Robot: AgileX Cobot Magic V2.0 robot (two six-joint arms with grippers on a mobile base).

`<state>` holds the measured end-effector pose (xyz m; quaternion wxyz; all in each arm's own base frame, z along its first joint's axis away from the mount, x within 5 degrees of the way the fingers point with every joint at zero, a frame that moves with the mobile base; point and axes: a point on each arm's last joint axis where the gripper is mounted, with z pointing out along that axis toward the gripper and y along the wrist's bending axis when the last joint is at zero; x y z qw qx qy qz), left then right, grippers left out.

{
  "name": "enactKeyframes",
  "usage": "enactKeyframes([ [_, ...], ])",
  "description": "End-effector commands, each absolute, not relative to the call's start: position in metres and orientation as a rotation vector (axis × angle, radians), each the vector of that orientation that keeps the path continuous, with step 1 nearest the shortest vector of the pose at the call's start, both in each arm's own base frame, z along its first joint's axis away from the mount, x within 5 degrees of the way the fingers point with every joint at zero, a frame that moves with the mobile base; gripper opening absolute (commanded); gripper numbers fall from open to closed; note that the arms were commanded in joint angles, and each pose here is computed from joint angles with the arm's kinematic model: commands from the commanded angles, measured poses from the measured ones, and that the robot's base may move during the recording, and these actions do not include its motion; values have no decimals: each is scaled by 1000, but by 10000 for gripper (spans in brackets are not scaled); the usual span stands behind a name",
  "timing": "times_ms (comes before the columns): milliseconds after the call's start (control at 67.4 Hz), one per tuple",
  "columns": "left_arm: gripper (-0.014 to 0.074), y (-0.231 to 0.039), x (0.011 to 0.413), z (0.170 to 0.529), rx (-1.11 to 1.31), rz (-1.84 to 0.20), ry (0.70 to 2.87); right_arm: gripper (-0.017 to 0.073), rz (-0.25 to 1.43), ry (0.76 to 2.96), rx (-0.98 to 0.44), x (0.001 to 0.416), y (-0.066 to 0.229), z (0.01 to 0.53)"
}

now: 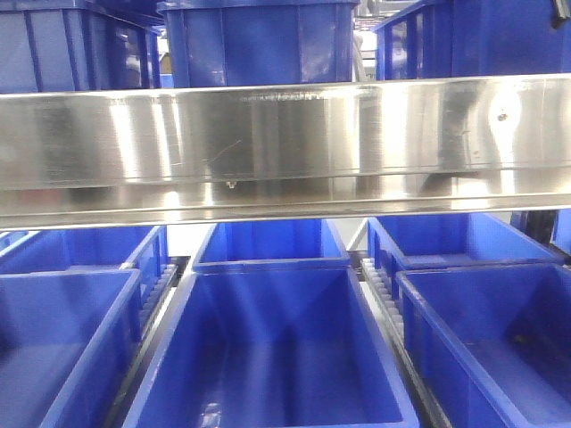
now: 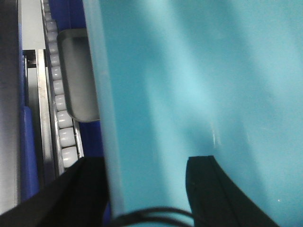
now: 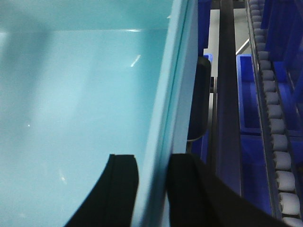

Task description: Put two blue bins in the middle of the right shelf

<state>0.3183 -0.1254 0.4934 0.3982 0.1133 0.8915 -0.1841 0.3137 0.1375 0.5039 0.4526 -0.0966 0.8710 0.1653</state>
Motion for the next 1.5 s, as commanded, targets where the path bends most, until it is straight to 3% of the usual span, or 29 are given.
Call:
enactKeyframes([
  [0, -111, -137, 298, 515, 363, -654, 2159, -162, 468, 2033, -215, 316, 141, 516],
  [1485, -111, -137, 299, 514, 362, -649, 2161, -162, 469, 2030, -214, 316, 141, 517],
])
